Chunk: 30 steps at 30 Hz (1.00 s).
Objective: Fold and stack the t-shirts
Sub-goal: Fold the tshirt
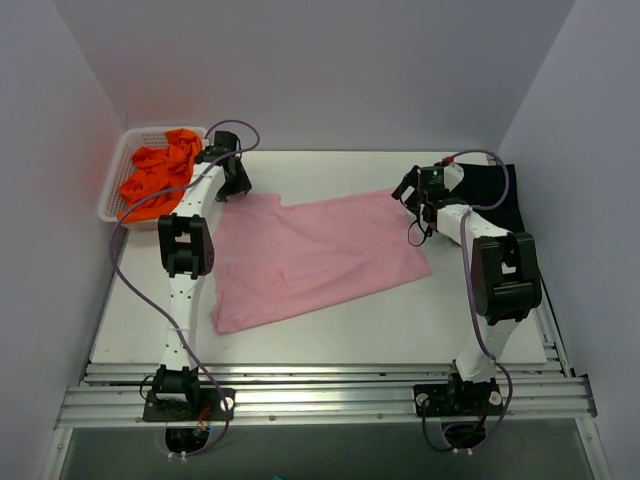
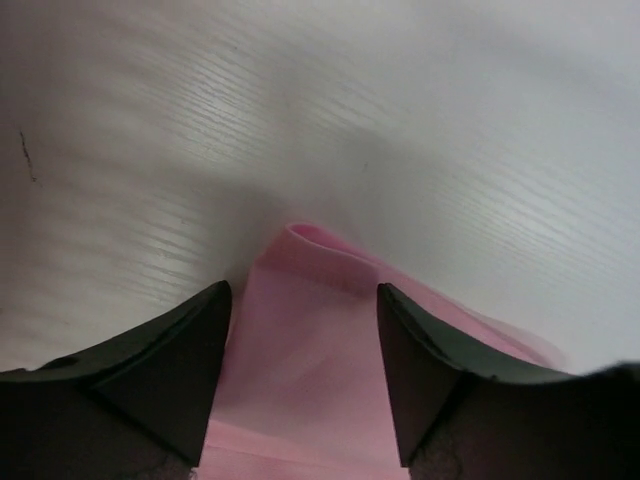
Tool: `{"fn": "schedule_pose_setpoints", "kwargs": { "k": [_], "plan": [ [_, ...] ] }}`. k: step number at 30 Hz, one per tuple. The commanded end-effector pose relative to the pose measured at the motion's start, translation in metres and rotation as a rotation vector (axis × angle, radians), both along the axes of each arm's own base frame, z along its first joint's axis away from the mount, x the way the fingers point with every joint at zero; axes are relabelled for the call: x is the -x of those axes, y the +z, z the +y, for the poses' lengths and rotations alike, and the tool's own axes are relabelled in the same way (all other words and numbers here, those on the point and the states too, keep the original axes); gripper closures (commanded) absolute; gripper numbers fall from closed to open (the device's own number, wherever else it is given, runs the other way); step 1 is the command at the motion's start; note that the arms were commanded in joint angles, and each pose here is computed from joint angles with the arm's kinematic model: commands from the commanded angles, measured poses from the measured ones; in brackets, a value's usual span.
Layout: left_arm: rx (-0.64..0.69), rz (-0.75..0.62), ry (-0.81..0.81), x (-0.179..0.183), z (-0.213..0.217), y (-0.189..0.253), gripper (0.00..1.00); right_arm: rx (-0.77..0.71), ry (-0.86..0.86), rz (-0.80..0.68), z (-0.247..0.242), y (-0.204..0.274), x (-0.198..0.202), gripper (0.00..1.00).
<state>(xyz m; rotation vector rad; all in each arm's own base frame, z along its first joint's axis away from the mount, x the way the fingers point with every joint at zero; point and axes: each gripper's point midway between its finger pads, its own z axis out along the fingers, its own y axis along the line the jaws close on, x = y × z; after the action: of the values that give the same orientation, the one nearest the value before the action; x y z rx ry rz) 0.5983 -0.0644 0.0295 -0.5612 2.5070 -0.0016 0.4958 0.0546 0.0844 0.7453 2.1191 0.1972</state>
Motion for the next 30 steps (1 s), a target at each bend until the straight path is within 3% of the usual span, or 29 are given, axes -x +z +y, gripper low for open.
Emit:
{"fn": "schedule_pose_setpoints", "kwargs": {
  "k": [1,2,5,12,20,30],
  "plan": [
    [-0.022,0.109,0.033,0.018,0.015,-0.026,0.34,-0.024,0.000,-0.068,-0.002,0.026,-0.003,0.03],
    [-0.021,0.112,0.032,0.018,0.015,-0.026,0.46,-0.024,0.001,-0.067,-0.002,0.025,-0.004,0.03],
    [-0.014,0.111,0.025,0.017,0.014,-0.027,0.62,-0.025,0.005,-0.055,-0.001,0.018,-0.004,0.03],
    [0.011,0.107,0.011,0.015,0.013,-0.029,0.84,-0.032,0.032,-0.034,0.005,0.002,-0.017,0.04],
    [0.031,0.057,0.003,0.004,0.014,-0.020,0.98,-0.031,0.066,-0.025,0.015,-0.001,-0.062,0.04],
    [0.097,-0.119,-0.036,-0.025,0.007,0.021,0.98,-0.021,0.118,-0.012,0.026,-0.013,-0.084,0.05]
  ]
}}
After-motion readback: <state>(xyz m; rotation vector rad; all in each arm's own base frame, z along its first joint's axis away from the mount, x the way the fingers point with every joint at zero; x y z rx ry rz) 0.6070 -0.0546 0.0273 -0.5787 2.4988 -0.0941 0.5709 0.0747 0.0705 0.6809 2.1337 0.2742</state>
